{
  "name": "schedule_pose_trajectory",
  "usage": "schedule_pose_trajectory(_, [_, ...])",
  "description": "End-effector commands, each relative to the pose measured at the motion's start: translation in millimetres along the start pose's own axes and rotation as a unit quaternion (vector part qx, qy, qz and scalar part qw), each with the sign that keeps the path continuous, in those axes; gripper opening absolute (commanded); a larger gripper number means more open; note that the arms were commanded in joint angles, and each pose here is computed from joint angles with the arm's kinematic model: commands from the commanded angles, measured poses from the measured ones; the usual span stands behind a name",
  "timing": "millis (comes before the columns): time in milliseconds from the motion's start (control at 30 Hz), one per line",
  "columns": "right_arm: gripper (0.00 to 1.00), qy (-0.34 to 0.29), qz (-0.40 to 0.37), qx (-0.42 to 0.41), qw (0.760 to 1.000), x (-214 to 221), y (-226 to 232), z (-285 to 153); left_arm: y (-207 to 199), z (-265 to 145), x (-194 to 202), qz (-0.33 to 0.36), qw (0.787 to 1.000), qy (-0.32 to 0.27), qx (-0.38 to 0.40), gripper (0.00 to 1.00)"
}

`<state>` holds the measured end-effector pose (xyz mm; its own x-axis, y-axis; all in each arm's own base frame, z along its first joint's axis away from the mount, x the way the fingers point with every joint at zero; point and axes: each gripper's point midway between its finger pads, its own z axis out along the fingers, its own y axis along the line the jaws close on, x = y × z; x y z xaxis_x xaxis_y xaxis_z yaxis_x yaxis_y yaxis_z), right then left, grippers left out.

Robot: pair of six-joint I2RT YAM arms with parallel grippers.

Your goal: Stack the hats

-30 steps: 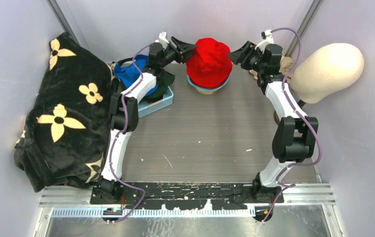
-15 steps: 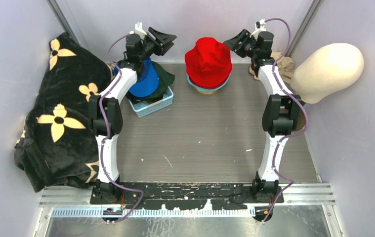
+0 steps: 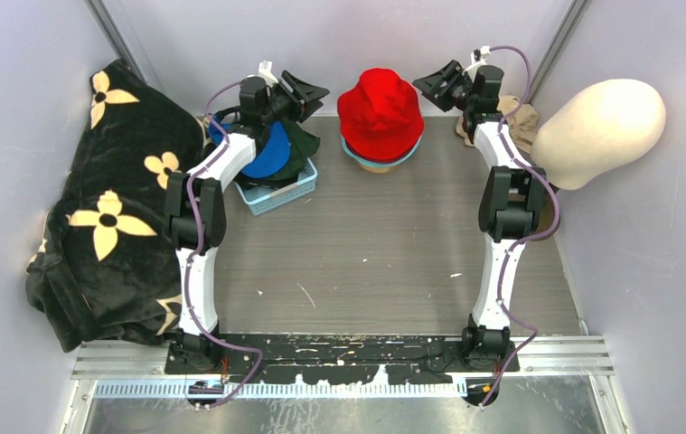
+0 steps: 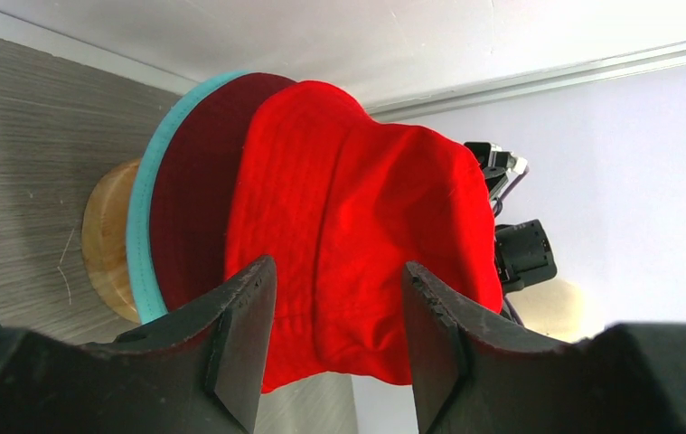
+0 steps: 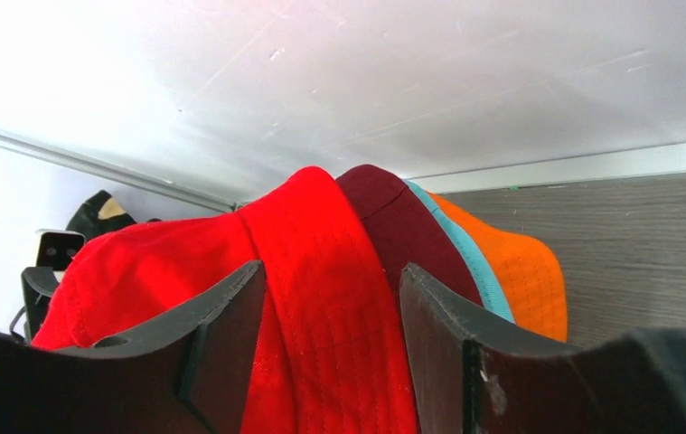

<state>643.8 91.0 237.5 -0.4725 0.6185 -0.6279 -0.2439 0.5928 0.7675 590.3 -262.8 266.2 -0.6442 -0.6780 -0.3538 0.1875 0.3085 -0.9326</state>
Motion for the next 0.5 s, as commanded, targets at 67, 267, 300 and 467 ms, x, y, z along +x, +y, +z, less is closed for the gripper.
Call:
schedule_pose_trajectory(67, [0.62,-0.012,-0.006,-0.058,0.998,-13,18,-2,-31,-5,-5,0.028,0.998,-0.005,0.056,0.54])
schedule_pose_trajectory(267, [0.62,0.002,0.02,-0.082,0.996,-5,11,2,-27,2,-2,0.027,0.998,0.002,0.063,0.54])
schedule_pose_trajectory(300, [0.61,0.006,0.024,-0.085,0.996,-2,9,3,-27,3,-1,0.027,0.998,0.003,0.063,0.54])
schedule_pose_trajectory(467, [0.61,0.013,0.043,-0.109,0.993,5,8,6,-19,9,4,0.024,0.998,0.013,0.061,0.54])
